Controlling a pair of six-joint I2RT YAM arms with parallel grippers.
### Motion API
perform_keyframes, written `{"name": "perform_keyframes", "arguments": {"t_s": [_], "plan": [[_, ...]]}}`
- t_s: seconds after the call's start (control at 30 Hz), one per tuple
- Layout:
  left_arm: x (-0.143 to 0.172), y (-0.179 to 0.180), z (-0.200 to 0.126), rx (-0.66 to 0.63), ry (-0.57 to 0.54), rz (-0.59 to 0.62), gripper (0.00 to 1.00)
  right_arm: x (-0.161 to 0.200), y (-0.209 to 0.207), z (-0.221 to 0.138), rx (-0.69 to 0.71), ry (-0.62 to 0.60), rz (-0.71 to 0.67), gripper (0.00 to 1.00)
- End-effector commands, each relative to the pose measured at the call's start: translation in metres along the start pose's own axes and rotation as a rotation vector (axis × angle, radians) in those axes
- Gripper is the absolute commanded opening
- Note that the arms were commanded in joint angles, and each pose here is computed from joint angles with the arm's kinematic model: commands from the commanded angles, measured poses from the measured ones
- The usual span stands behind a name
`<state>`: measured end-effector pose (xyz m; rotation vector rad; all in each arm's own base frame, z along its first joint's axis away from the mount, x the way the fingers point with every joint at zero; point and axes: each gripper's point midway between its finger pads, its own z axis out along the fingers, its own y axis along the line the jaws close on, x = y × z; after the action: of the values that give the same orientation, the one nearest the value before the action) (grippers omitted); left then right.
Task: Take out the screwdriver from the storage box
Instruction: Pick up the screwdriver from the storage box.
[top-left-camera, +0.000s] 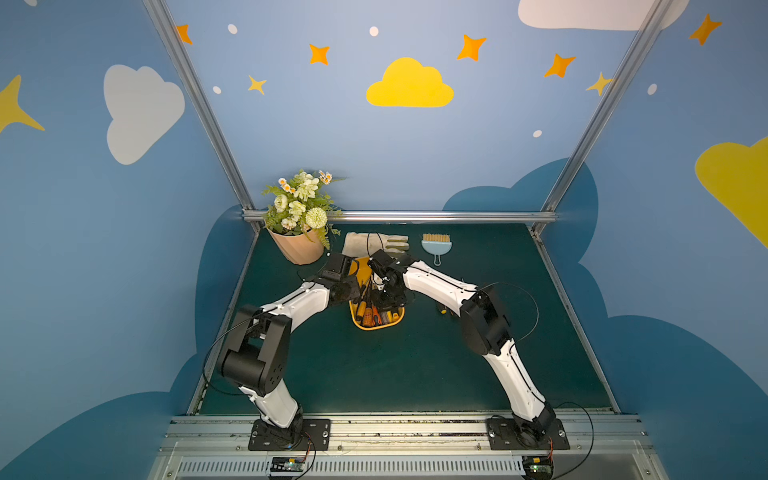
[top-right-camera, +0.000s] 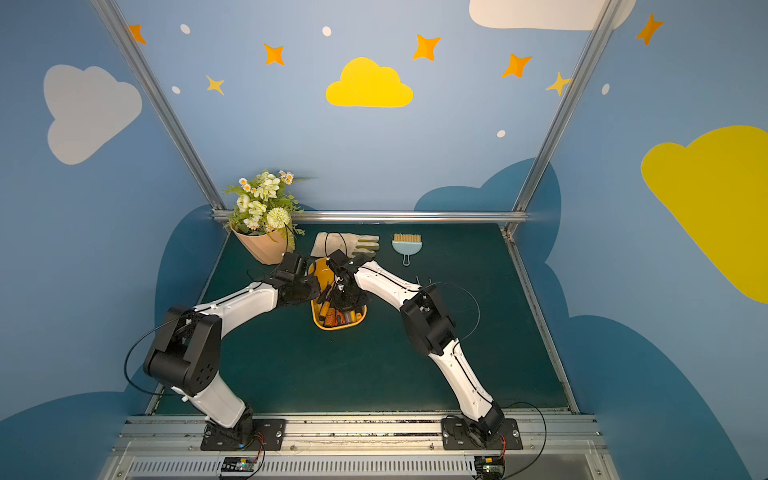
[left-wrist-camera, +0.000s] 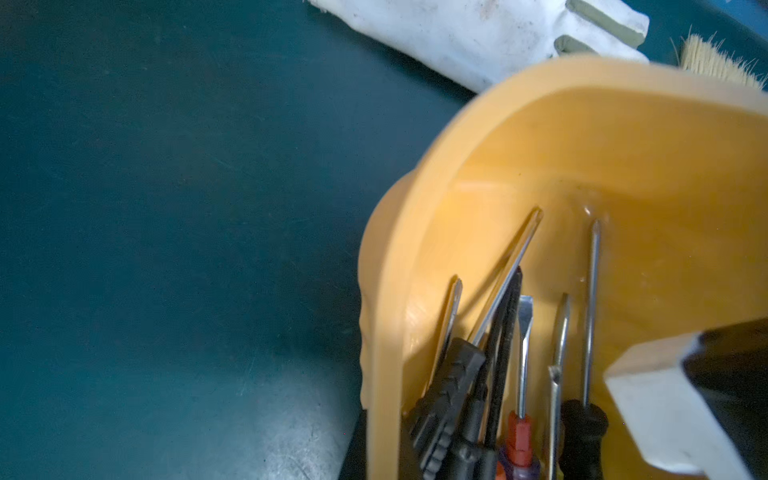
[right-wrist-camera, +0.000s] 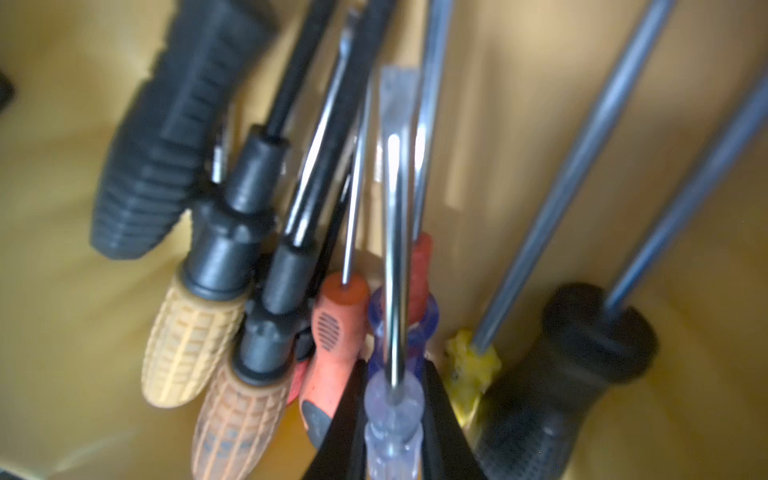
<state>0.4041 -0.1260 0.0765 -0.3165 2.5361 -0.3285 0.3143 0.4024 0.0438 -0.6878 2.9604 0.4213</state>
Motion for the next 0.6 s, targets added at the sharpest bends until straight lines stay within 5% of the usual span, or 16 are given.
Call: {"name": "perform_keyframes", "arguments": {"t_s": [0.0, 0.2, 0.57], "plan": [[-0.032, -0.022, -0.023, 0.080, -0.109, -0.012, 0.02, 0.012, -0.003, -0.007, 0.020, -0.001, -0.021, 0.08], [-0.032, -0.018, -0.019, 0.062, -0.104, -0.022, 0.02, -0.002, 0.008, -0.042, -0.014, -0.101, -0.063, 0.00], [-0.030, -0.013, -0.012, 0.046, -0.090, -0.030, 0.02, -0.019, 0.019, -0.095, -0.081, -0.232, -0.114, 0.00]]}}
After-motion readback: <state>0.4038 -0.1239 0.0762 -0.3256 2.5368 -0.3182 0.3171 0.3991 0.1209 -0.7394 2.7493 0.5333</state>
